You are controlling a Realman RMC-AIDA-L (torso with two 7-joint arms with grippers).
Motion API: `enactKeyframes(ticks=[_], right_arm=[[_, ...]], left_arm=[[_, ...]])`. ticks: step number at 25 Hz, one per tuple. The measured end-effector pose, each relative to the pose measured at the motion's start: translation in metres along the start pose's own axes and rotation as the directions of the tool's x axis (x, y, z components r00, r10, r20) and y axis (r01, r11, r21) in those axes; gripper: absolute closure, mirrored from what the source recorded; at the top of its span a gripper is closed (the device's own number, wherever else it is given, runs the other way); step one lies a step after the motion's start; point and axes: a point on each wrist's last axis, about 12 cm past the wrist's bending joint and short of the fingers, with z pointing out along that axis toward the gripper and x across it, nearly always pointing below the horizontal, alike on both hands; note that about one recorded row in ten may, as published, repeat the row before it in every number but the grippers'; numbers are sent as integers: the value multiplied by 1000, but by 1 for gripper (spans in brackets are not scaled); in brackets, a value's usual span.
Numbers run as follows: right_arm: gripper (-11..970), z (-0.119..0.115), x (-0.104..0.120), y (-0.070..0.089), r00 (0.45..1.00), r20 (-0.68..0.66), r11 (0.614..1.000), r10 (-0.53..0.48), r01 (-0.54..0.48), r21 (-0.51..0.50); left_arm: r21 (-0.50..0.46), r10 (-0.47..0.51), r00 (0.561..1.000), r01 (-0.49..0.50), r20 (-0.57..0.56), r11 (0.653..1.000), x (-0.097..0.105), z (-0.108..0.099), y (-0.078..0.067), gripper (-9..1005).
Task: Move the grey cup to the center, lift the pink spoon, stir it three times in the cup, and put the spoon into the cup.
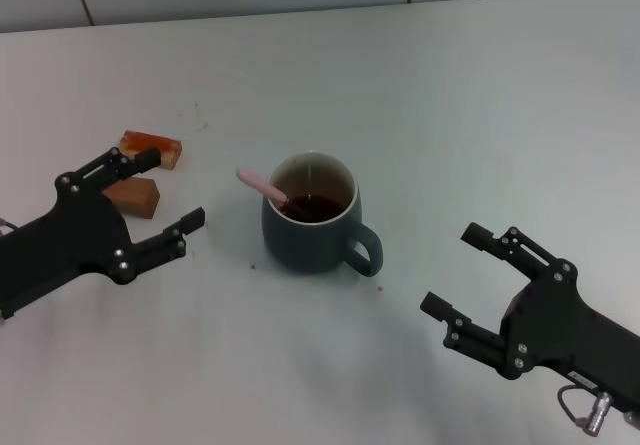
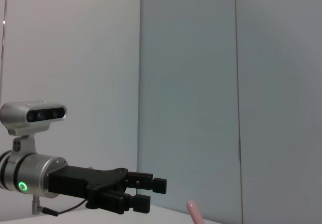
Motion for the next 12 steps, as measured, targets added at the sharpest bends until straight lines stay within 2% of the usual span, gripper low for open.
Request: enactKeyframes(ticks=[12], right_arm=[[156, 2, -1, -8, 999, -20, 999, 30, -30, -17]], left_arm=[[40, -31, 999, 31, -11, 999, 6, 2, -10, 207]])
